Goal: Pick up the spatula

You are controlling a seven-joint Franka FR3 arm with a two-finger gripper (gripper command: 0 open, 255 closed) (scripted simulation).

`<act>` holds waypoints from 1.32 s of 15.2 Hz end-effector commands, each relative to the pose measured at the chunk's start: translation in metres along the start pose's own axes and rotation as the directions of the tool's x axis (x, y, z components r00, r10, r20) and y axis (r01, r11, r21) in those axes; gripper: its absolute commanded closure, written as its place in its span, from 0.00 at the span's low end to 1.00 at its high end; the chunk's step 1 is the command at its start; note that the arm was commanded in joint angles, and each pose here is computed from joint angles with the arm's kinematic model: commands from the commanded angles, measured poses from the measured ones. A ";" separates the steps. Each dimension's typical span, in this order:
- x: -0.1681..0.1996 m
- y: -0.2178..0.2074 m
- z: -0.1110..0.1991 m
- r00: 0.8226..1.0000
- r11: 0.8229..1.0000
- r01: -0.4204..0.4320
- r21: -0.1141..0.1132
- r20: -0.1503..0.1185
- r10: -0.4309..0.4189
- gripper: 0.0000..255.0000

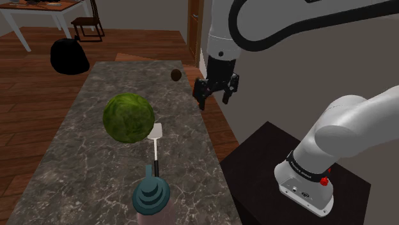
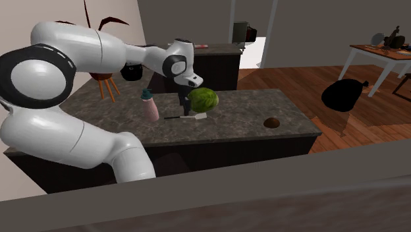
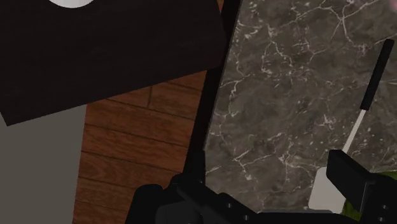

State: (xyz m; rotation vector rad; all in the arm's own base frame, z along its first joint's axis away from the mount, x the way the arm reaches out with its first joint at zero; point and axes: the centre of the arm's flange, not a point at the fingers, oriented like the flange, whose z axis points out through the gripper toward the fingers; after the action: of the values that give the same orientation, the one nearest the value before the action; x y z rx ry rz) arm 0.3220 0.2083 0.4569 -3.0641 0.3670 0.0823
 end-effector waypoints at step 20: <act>0.054 -0.197 0.162 0.962 0.961 -0.274 -0.030 -0.004 0.274 0.00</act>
State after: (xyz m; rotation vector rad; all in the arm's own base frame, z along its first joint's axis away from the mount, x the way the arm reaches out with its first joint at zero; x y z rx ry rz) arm 0.4133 0.3945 0.3079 -3.0211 0.7901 0.1015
